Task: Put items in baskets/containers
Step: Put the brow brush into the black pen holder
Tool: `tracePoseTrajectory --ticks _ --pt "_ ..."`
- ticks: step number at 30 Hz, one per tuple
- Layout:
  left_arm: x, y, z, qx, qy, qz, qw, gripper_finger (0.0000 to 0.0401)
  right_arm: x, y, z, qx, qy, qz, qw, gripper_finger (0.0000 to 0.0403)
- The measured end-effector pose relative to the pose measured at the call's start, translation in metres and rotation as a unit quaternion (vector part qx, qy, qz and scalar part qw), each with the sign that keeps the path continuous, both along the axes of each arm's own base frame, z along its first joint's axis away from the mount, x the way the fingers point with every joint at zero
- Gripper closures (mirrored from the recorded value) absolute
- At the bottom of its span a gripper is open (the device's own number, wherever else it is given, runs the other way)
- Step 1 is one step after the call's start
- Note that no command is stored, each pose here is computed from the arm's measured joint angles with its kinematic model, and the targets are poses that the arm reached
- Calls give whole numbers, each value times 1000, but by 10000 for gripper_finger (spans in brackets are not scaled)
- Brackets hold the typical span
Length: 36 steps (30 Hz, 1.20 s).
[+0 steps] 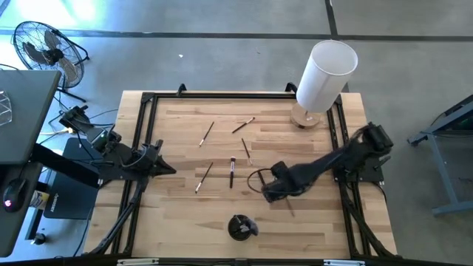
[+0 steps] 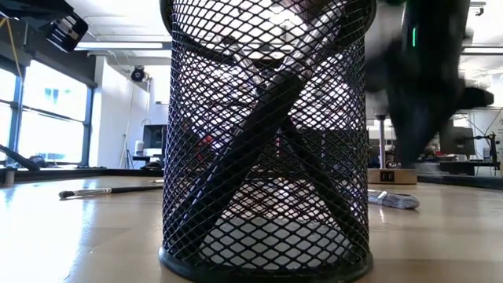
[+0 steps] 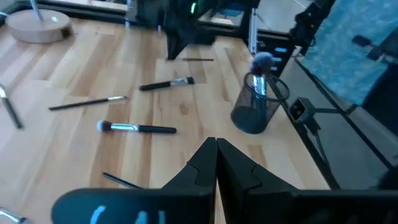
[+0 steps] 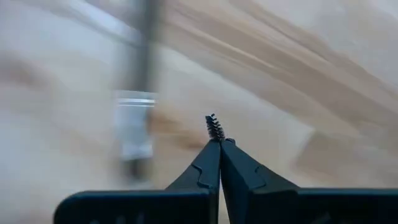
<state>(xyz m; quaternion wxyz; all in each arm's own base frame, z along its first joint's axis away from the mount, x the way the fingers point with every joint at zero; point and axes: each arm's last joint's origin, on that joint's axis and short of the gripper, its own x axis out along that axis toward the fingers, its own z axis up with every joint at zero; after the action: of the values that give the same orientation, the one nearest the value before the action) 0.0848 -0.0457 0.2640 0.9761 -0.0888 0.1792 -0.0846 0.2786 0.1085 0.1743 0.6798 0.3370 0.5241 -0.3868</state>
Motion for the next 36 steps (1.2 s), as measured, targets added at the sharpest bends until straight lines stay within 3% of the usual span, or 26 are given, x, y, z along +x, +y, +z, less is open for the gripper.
tracePoseTrajectory --ticks 4,7,9,12,15,18,22,25,36 --pt "0 0 0 -7 2 2 1000 400 -3 24 33 -61 -88 3 994 402" --pt "0 0 0 -7 2 2 1000 400 -2 45 64 -110 -193 17 975 402" --pt "0 0 0 -7 2 2 1000 400 1 60 79 -163 -255 56 951 402" --pt "0 0 0 -6 3 3 1000 400 8 81 102 -256 -349 101 896 403" --pt "0 0 0 -6 3 3 1000 400 12 96 121 -333 -393 135 847 403" --pt "0 0 0 -4 2 4 1000 400 18 105 134 -361 -410 181 818 403" --pt "0 0 0 -3 1 5 1000 400 28 114 139 -354 -440 231 792 403" --pt "0 0 0 -2 1 5 1000 400 35 121 129 -345 -448 244 788 403" --pt "0 0 0 -7 1 4 1000 400 56 144 72 -285 -455 241 809 403"
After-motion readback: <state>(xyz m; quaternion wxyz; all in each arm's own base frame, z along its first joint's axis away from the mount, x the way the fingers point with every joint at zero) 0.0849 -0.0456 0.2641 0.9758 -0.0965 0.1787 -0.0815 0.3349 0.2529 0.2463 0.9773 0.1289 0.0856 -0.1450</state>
